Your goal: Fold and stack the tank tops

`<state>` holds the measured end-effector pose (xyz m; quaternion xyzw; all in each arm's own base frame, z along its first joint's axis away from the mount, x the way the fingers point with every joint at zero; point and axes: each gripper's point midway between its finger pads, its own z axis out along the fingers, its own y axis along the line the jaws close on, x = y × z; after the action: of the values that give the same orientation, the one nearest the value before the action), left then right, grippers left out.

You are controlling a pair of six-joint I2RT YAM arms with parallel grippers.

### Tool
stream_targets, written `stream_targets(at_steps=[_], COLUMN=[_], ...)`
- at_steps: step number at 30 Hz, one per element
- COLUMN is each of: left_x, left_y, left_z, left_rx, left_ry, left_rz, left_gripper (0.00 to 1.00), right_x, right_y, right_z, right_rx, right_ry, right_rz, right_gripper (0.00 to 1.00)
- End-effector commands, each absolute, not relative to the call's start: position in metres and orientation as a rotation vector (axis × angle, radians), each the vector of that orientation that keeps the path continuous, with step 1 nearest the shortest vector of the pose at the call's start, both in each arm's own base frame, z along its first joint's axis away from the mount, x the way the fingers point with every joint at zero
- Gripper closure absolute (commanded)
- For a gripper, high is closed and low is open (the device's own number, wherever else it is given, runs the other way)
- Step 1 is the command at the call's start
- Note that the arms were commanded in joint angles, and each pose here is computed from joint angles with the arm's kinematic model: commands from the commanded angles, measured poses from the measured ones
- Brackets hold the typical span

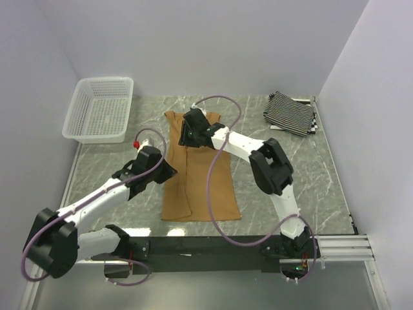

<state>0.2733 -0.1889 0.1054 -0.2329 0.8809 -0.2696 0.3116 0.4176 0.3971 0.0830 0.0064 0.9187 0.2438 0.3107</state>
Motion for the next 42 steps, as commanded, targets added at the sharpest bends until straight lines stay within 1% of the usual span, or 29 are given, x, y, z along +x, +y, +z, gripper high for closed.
stream_targets(at_steps=[1,2,4,5,8,18,19,23,24,27,35,42], left_x=[0.261,0.254,0.243,0.238,0.225,0.2,0.197,0.18,0.177,0.172,0.165,0.154], left_y=[-0.207,-0.214,-0.217,-0.223,-0.232,-0.234,-0.233,-0.225,-0.223,-0.215,-0.206,-0.202], left_z=[0.114,0.111,0.097,0.094,0.081,0.029,0.026,0.01,0.008,0.008,0.016,0.008], left_rx=[-0.61,-0.59,-0.579,-0.566,-0.533,-0.504,-0.502,-0.495,-0.495,-0.495,-0.411,-0.369], left_ry=[2.29,2.305,2.345,2.358,2.401,2.557,2.568,2.628,2.633,2.638,2.655,2.698], left_rz=[-0.853,-0.863,-0.848,-0.857,-0.839,-0.678,-0.666,-0.613,-0.607,-0.592,-0.559,-0.546], left_gripper=[1.0,0.99,0.99,0.99,0.99,0.99,0.99,1.0,1.0,1.0,1.0,0.99], right_x=[0.434,0.437,0.449,0.449,0.455,0.45,0.45,0.45,0.452,0.454,0.464,0.467], right_y=[0.401,0.401,0.403,0.402,0.4,0.384,0.384,0.382,0.381,0.373,0.355,0.353], right_z=[0.085,0.075,0.077,0.068,0.068,0.034,0.034,0.026,0.026,0.021,0.023,0.026], right_rx=[-0.002,0.004,0.022,0.022,0.035,0.041,0.039,0.009,0.009,0.018,0.065,0.047], right_ry=[2.422,2.435,2.418,2.44,2.43,2.487,2.487,2.505,2.502,2.51,2.5,2.488], right_rz=[0.612,0.605,0.6,0.574,0.556,0.504,0.503,0.476,0.467,0.439,0.433,0.436], right_gripper=[0.54,0.54,0.54,0.54,0.55,0.66,0.72,0.81,0.87,1.0,1.0,1.0])
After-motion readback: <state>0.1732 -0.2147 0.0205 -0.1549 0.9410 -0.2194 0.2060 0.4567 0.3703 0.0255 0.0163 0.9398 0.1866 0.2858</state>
